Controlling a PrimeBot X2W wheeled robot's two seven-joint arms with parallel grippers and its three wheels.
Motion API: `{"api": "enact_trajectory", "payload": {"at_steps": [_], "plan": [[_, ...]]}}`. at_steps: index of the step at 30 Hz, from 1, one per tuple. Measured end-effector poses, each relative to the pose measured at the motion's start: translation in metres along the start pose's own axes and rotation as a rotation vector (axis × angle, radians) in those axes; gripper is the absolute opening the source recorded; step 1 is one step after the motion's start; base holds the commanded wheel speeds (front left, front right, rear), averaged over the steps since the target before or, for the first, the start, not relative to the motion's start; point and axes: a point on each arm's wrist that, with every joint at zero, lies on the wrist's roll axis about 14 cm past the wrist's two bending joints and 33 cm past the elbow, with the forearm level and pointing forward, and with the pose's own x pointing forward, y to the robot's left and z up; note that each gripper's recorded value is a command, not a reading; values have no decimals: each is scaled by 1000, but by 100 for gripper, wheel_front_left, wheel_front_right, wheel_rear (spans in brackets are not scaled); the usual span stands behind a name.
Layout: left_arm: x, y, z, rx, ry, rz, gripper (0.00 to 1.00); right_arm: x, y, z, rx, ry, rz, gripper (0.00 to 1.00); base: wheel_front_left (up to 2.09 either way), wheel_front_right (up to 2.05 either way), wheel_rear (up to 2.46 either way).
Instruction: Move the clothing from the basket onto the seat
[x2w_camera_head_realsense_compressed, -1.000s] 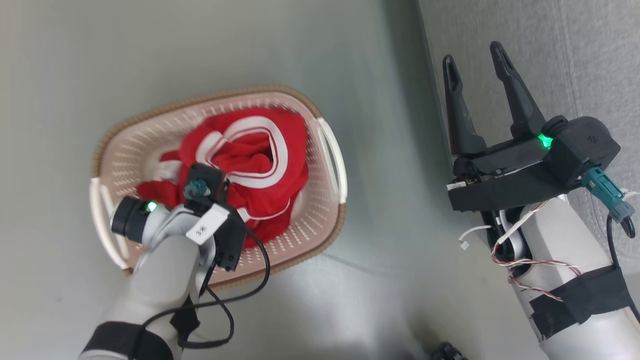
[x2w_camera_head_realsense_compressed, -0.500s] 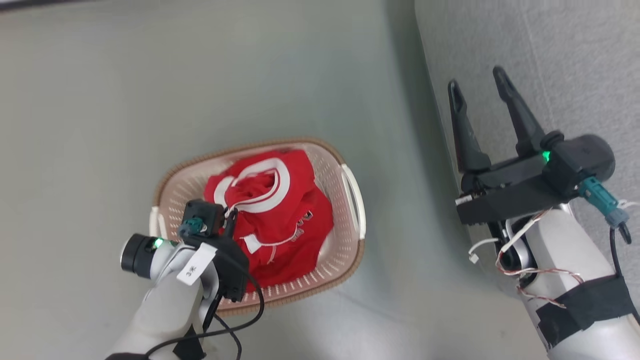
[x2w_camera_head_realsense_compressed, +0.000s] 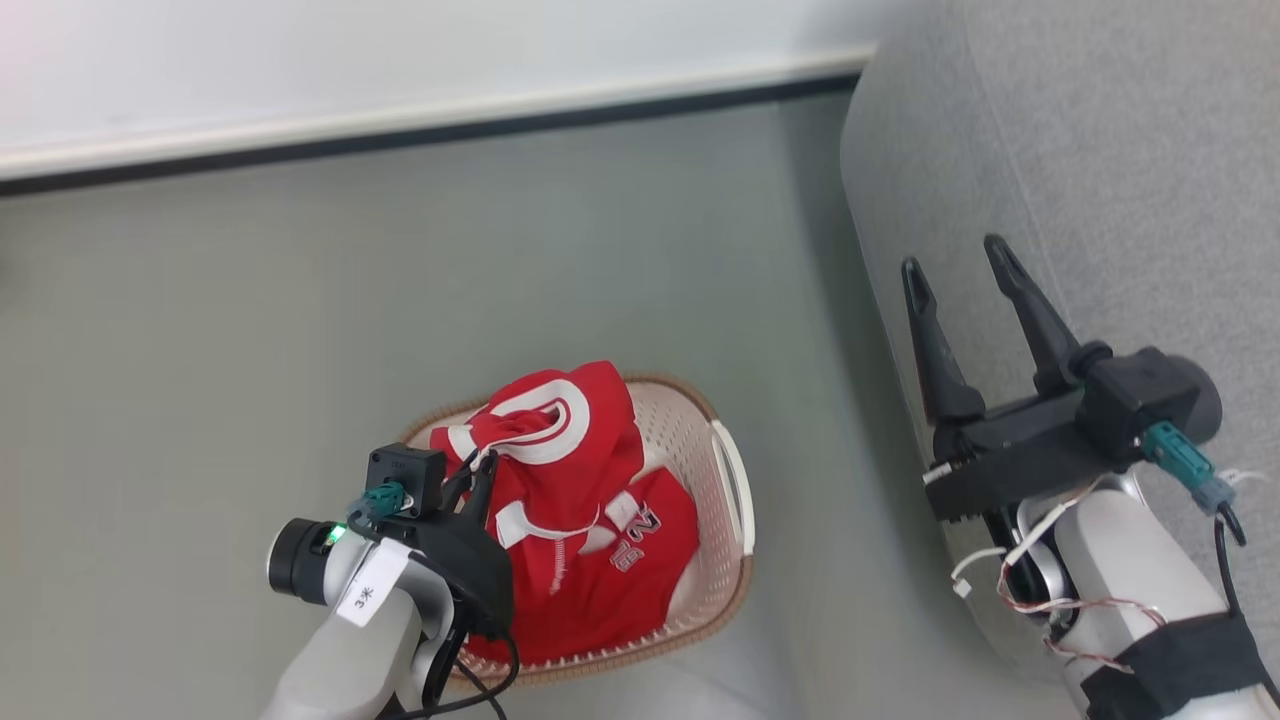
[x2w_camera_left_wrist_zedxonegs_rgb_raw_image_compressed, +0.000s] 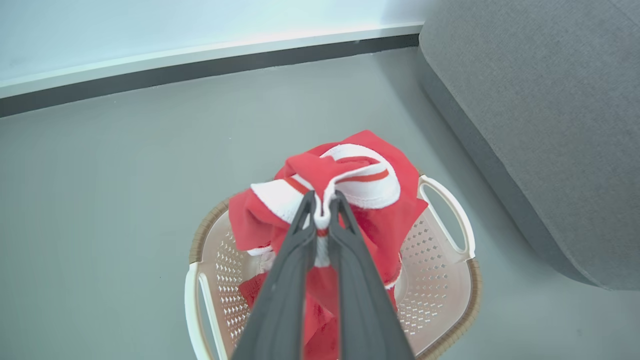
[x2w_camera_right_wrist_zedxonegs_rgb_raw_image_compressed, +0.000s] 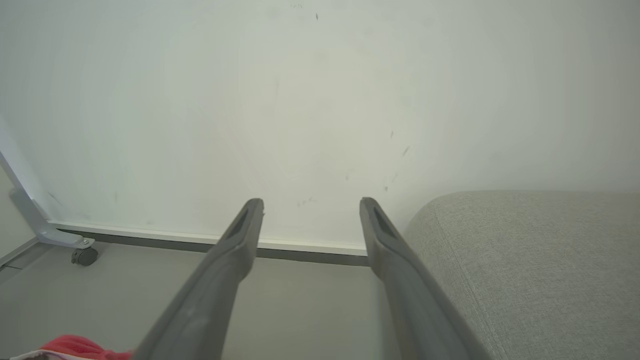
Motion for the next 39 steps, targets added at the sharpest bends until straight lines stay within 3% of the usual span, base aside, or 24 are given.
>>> {"api": "enact_trajectory", "payload": {"at_steps": [15, 30, 39], "plan": [[-40, -7, 59, -30, -201, 19, 0, -35, 10, 24, 22, -34, -16, 100, 0, 0, 0], [-78, -31, 138, -55, -474, -20, 0, -75, 12, 24, 48, -12, -58, 100, 0, 0, 0], [-113, -49, 184, -23, -648, -61, 0, -88, 25, 26, 63, -6, -31, 100, 0, 0, 0]]}}
